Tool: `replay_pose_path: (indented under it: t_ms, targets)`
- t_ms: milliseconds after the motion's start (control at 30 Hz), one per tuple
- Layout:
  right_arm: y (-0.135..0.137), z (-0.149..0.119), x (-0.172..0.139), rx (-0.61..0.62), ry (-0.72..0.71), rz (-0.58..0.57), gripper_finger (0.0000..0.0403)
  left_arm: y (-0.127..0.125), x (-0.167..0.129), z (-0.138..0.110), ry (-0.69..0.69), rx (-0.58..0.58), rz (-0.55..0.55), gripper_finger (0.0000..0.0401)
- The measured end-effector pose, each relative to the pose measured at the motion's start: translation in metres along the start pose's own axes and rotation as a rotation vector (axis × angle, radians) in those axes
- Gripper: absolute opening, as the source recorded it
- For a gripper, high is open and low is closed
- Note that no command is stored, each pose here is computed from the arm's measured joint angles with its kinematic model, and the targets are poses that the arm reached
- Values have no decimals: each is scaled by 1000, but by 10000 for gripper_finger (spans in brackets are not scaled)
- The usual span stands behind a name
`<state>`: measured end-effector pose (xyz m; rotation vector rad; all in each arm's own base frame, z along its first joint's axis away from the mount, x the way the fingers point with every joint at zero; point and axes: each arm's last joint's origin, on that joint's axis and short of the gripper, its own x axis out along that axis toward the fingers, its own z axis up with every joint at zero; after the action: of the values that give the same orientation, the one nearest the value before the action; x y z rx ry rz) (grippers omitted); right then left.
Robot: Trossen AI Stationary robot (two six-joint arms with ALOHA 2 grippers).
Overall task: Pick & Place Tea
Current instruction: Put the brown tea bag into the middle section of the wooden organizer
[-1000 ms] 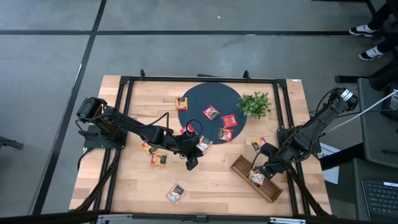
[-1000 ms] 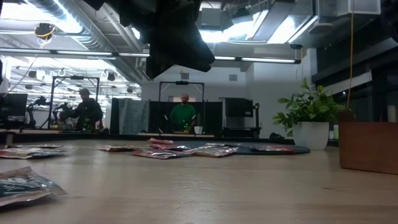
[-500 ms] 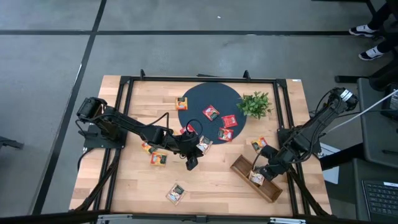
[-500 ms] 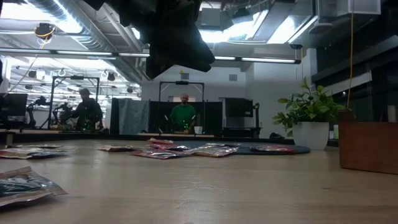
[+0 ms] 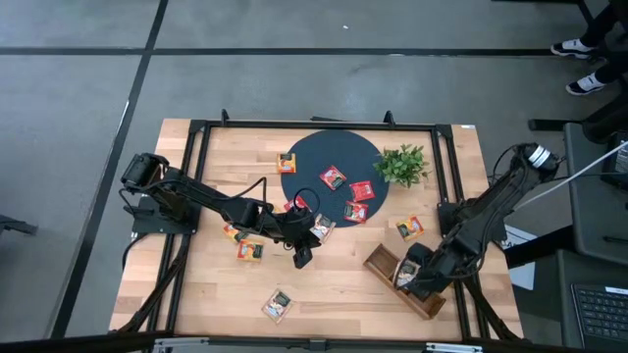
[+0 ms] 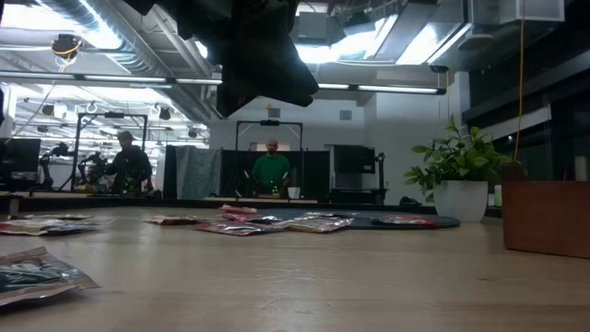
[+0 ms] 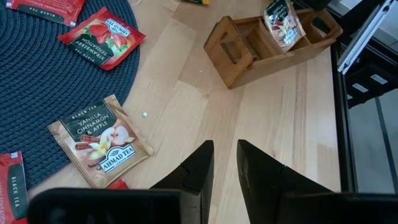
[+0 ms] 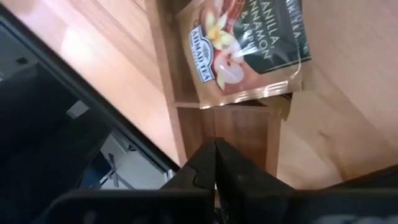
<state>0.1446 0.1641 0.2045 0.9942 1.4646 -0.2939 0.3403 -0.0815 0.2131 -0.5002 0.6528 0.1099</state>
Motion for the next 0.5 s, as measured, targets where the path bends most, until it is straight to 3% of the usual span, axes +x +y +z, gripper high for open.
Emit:
replay_pose_path:
  t_ms: [167,500]
  targets:
    - [1,1,6,4,0,-29,25,0,0,0,0,9,-1,68]
    - [2,2,10,4,-30,-22,6,0,0,0,1,9,-2,68]
